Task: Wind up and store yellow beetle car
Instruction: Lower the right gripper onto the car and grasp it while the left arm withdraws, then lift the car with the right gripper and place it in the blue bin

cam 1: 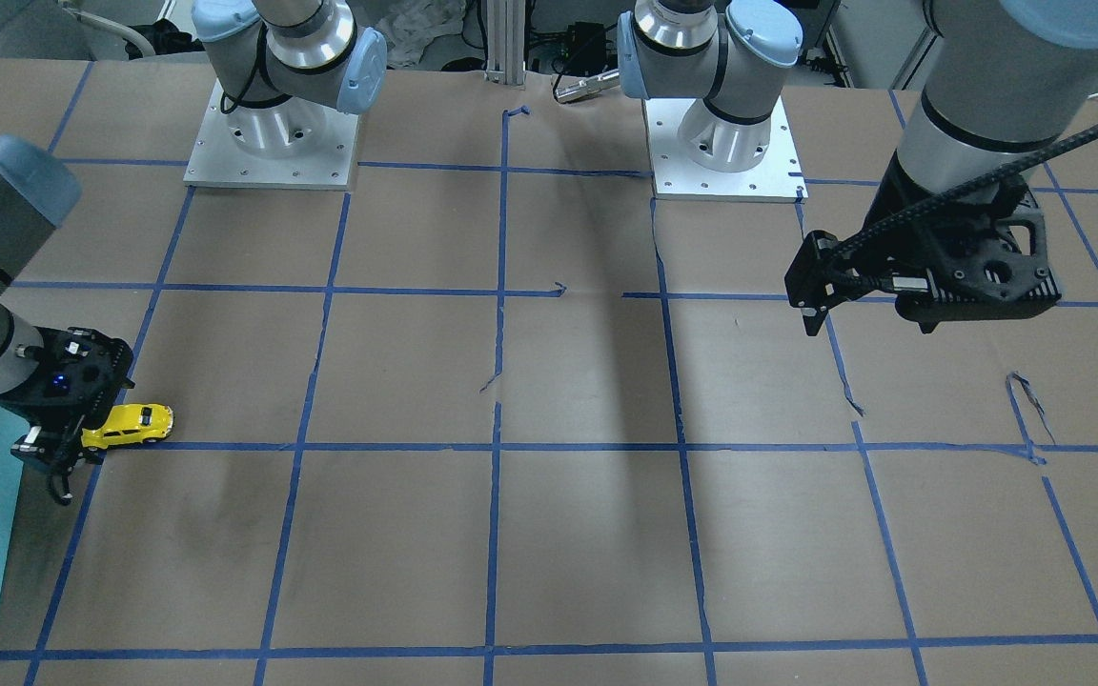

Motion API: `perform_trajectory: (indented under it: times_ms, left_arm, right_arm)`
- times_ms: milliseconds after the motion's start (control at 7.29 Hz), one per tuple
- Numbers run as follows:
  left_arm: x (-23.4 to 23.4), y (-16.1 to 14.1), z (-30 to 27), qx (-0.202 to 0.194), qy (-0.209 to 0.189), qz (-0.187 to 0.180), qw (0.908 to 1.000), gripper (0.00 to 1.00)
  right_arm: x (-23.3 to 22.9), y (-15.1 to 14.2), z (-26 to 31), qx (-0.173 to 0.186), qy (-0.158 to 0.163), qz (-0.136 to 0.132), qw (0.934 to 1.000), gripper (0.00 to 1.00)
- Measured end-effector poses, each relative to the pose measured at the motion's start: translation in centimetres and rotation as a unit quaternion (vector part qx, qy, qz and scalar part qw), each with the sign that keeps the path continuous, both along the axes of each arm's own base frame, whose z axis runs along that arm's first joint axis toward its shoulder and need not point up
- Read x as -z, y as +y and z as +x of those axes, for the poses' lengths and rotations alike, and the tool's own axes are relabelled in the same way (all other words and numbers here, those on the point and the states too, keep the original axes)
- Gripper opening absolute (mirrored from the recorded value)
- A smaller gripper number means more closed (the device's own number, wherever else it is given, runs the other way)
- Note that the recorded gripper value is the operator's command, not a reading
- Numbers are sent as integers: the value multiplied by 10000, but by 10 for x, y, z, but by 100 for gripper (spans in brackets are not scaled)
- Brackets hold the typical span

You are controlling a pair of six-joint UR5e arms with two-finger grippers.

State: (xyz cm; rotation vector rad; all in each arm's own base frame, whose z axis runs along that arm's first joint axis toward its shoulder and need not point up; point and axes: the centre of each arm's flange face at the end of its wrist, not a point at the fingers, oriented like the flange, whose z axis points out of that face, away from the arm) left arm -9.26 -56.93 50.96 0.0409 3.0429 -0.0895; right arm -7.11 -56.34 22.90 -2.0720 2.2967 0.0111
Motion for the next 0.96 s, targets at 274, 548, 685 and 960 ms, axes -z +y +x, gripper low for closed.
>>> perform_trajectory:
  times_ms: [274,548,685,960]
  left_arm:
    - [2,1,-6,0,304,37,9995,100]
    - [3,3,-17,19,430,59,9991,100]
    - [2,6,-25,63,495,55,9987,100]
    - [2,11,-29,107,505,68,9986,100]
  right_arm:
    - [17,6,1,-435,52,-78,9990,81]
    - [27,13,-1,-624,212,73,9978,64]
    - [31,15,-3,-670,297,139,9972,27]
    - [37,17,-4,-699,352,197,9967,3]
